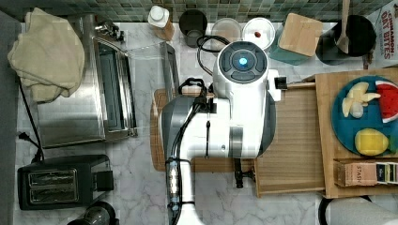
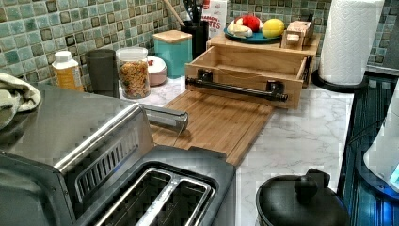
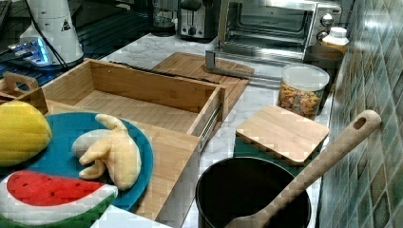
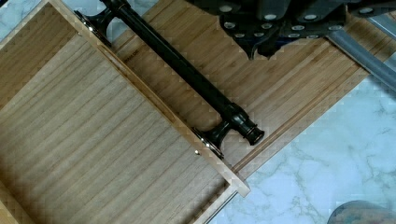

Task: Close the drawer.

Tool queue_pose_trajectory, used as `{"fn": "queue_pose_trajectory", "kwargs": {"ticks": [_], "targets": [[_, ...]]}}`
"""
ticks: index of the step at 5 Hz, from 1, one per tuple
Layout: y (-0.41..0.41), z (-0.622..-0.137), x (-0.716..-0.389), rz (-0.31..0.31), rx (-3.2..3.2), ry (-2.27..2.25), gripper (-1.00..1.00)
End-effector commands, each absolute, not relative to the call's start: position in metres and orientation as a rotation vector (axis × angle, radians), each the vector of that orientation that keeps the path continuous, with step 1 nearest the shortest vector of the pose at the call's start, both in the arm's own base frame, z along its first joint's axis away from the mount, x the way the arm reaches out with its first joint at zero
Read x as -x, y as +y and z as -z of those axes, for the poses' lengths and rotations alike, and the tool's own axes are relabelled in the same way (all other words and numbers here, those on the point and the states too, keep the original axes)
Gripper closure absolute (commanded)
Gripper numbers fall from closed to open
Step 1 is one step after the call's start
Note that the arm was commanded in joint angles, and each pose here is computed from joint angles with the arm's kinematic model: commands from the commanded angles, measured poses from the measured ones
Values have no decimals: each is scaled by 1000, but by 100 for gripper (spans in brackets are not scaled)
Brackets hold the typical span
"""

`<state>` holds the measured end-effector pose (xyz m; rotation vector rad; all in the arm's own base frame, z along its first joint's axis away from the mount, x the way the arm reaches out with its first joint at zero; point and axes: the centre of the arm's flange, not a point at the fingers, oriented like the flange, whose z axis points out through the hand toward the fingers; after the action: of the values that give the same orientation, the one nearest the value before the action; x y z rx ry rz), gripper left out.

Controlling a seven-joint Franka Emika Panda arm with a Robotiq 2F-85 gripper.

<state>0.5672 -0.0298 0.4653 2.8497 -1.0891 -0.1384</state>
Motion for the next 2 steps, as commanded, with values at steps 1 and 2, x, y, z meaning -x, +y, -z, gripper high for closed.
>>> {"fn": "queue_pose_trajectory", "kwargs": {"ticks": [1,2], "targets": [[-31,-464,-567,140,-2848,-1089,100],[-23,-453,-556,186,-3035,-824,100]]}}
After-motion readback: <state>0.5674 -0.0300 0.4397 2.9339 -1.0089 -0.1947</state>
